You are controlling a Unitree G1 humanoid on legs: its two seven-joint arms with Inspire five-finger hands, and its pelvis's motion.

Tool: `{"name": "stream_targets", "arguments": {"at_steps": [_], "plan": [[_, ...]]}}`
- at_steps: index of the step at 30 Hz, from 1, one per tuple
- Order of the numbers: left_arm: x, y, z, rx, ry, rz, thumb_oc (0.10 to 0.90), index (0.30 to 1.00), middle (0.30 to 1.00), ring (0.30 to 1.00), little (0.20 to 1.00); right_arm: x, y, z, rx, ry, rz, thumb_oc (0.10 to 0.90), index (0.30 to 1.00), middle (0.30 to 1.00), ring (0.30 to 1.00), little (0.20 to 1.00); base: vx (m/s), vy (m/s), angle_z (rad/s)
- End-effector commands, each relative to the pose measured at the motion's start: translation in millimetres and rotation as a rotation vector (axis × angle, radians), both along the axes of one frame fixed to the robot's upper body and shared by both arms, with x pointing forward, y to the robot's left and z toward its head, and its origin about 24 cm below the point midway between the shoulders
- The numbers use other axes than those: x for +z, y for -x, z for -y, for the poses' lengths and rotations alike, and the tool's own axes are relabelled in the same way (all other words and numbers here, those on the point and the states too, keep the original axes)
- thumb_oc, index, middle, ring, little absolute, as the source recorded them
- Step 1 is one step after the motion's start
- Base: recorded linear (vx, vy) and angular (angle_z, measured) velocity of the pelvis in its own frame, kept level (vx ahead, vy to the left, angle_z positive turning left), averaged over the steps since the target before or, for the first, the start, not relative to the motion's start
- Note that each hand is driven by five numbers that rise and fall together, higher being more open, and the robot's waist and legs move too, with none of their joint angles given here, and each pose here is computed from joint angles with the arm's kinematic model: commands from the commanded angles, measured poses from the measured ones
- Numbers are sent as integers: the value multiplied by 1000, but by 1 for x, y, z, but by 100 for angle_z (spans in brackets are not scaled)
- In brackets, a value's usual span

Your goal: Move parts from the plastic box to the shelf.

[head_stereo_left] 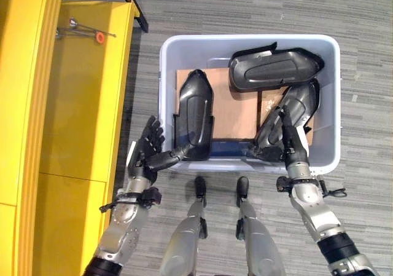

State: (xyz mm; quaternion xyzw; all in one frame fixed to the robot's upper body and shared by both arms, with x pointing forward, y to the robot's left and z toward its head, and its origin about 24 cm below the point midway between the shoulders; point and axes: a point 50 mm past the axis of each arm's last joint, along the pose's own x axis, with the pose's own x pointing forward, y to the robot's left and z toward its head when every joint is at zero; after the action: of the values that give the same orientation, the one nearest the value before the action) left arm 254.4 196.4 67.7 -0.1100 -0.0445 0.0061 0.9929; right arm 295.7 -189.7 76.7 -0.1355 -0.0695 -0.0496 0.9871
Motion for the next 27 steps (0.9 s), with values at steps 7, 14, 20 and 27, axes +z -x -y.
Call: {"name": "stream_targets", "arguments": {"at_steps": [7,14,20,27], "plan": [[32,-1,3,-9,-24,178,900,1000,1000,1000,1000,8,-11,1,-42,68,58,900,1000,1000,1000,1000,0,0,0],[32,-2,5,-14,-24,182,900,1000,1000,1000,1000,-3,-18,19,-160,187,0,900,1000,1000,1000,1000,0,0,0],[34,-3,8,-26,-17,189,900,1000,1000,1000,1000,-13,-26,31,-259,254,-63,900,1000,1000,1000,1000,0,0,0],[33,-6,15,-49,-8,185,900,1000,1000,1000,1000,-43,-33,19,-231,368,-216,900,1000,1000,1000,1000,0,0,0]]}}
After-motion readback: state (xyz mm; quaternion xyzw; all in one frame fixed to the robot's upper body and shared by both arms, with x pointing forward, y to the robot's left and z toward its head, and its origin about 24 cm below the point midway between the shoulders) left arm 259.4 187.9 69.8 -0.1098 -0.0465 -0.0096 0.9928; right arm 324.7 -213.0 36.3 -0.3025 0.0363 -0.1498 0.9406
